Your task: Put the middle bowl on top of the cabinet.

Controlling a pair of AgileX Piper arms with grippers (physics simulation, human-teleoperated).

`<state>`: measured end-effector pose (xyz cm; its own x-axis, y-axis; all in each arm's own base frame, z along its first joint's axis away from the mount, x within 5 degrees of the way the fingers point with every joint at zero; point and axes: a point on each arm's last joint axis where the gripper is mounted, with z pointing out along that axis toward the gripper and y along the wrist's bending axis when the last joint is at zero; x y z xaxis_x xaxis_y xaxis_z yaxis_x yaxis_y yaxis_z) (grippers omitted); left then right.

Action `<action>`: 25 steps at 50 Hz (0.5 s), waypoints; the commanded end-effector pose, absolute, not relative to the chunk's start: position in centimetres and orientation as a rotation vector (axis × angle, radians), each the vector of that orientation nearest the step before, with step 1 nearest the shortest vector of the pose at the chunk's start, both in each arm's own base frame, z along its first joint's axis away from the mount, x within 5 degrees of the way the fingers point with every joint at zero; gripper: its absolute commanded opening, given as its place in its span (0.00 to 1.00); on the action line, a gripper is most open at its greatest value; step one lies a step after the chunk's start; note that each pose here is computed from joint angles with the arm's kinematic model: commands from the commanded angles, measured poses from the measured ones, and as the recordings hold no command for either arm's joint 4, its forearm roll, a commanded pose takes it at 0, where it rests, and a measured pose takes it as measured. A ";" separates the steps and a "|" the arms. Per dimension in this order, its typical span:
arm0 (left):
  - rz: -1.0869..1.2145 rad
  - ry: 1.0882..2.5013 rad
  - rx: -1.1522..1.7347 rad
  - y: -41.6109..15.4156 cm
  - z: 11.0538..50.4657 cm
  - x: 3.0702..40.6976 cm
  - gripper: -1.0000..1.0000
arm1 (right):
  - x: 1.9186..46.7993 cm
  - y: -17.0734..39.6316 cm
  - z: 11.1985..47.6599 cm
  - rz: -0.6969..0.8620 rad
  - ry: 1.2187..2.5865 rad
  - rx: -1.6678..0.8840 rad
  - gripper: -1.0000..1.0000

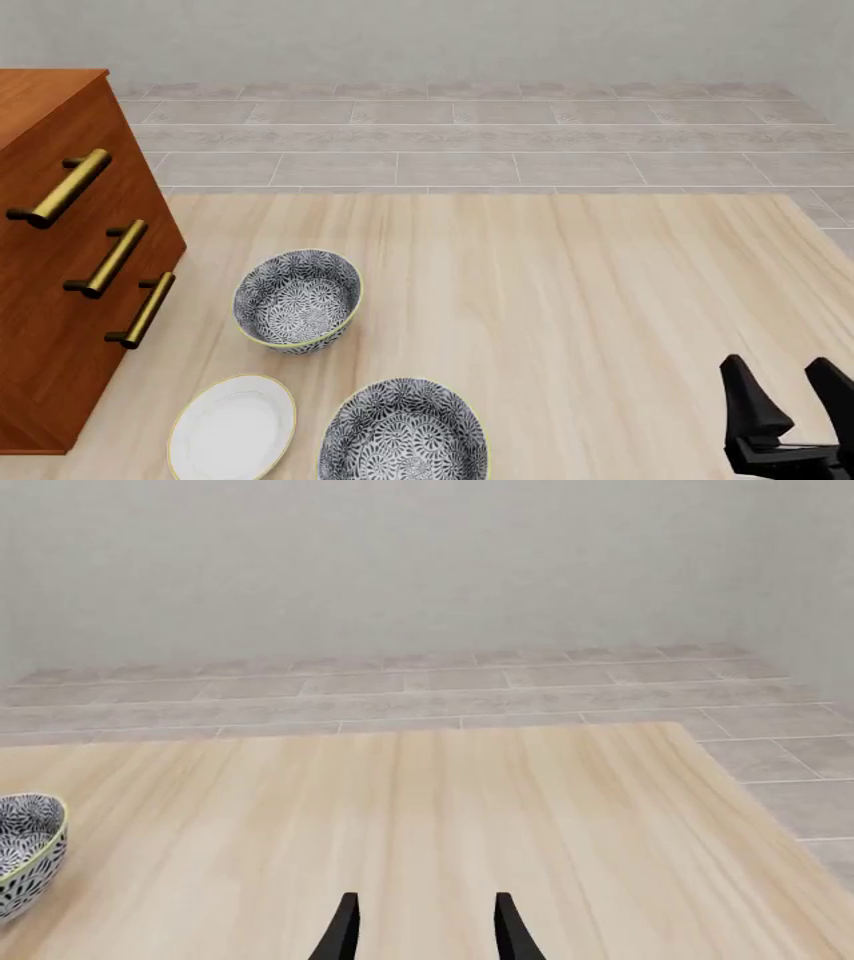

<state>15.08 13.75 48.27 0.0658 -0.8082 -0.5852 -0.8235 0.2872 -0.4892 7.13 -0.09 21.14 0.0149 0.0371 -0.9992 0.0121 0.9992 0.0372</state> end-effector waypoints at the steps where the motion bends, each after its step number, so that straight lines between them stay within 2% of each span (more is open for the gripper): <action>1: 0.003 1.701 -1.484 13.2 48.7 15.0 1.00 | 7.1 -0.1 21.1 0.021 1.555 0.041 1.00; 25: 0.002 1.587 -1.502 12.4 50.3 13.1 1.00 | 6.9 -0.1 21.1 0.022 1.551 0.048 1.00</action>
<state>13.79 12.98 49.57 0.1344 -0.7946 -0.5921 -0.8024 0.2633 -0.5355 6.97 -0.10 21.14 0.0178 0.0421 -0.9990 0.0137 0.9990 0.0424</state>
